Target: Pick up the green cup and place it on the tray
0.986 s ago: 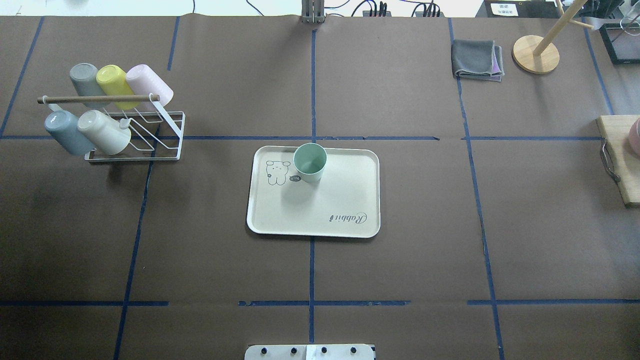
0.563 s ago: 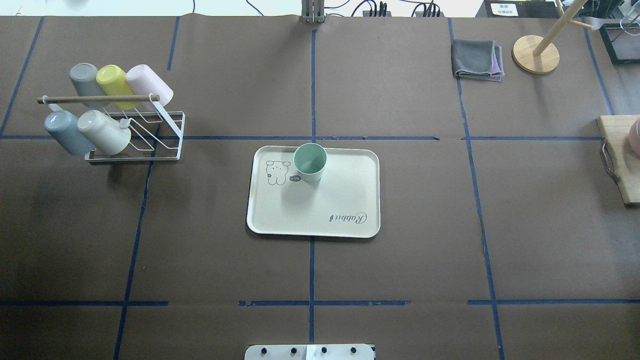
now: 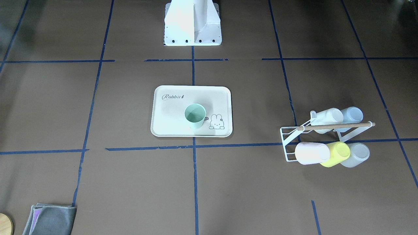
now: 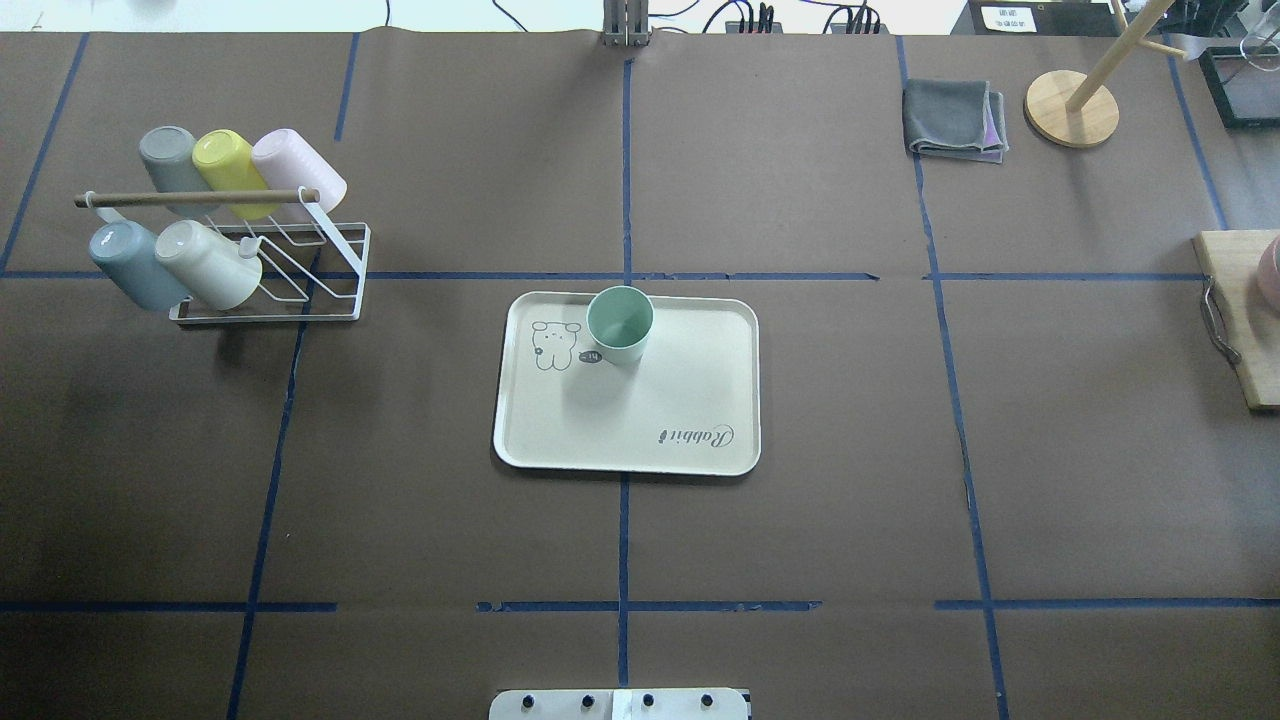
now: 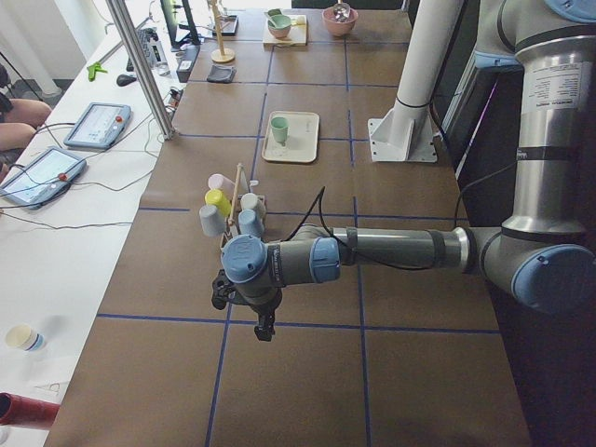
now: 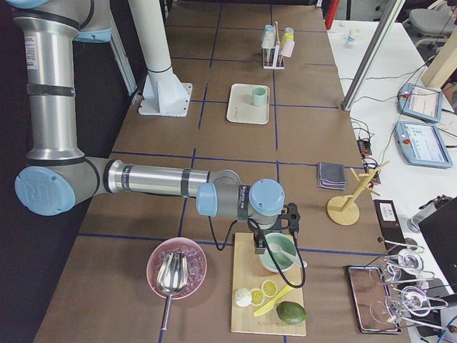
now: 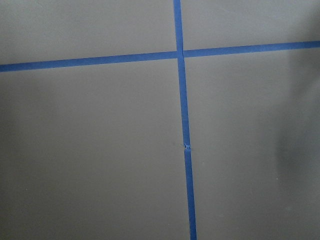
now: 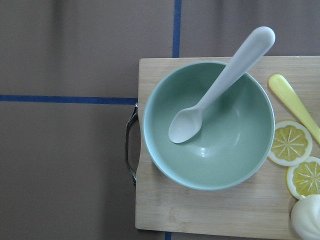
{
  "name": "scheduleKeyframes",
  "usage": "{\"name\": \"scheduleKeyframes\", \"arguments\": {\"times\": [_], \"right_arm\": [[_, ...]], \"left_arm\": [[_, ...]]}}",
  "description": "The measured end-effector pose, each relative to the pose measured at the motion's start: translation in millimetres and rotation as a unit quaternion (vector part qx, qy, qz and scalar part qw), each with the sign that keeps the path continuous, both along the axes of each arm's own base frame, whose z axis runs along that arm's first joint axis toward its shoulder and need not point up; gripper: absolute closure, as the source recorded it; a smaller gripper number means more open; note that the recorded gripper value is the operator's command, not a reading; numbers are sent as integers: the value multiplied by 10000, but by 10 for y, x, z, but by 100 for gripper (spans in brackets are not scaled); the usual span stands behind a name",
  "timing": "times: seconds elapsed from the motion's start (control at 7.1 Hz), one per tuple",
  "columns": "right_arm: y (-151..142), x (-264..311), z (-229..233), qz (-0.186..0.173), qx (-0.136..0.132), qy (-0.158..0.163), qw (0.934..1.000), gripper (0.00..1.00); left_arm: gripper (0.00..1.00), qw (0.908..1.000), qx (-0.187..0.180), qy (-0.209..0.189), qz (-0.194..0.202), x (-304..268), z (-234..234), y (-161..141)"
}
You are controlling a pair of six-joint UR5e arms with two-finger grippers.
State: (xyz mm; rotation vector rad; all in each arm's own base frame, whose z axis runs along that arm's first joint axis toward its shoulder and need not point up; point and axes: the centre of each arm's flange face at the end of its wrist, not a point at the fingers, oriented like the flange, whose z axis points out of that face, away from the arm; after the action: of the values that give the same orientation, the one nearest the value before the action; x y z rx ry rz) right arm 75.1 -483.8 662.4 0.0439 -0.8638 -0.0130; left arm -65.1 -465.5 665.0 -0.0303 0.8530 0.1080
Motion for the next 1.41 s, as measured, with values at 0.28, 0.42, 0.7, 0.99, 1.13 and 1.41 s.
{"name": "scheduleKeyframes", "arguments": {"times": [0.28, 0.42, 0.7, 0.99, 1.13, 1.41], "right_arm": [[-11, 16, -5, 6, 13, 106, 9999, 0], [-24, 18, -35, 9, 42, 117, 9999, 0], [-47, 19, -72, 11, 79, 122, 9999, 0], [-56, 19, -81, 12, 87, 118, 9999, 0], [-57, 19, -80, 12, 86, 117, 9999, 0], [-57, 19, -78, 8, 87, 118, 9999, 0]], "left_arm": [[0, 10000, 73, -13, -7, -4, 16, 24], [0, 10000, 90, -17, -8, -5, 11, 27], [0, 9999, 100, -19, -11, -5, 5, 28], [0, 10000, 97, -20, -12, -5, 7, 29], [0, 10000, 95, -20, -12, -5, 10, 29], [0, 9999, 98, -23, -16, -10, 7, 26]]}}
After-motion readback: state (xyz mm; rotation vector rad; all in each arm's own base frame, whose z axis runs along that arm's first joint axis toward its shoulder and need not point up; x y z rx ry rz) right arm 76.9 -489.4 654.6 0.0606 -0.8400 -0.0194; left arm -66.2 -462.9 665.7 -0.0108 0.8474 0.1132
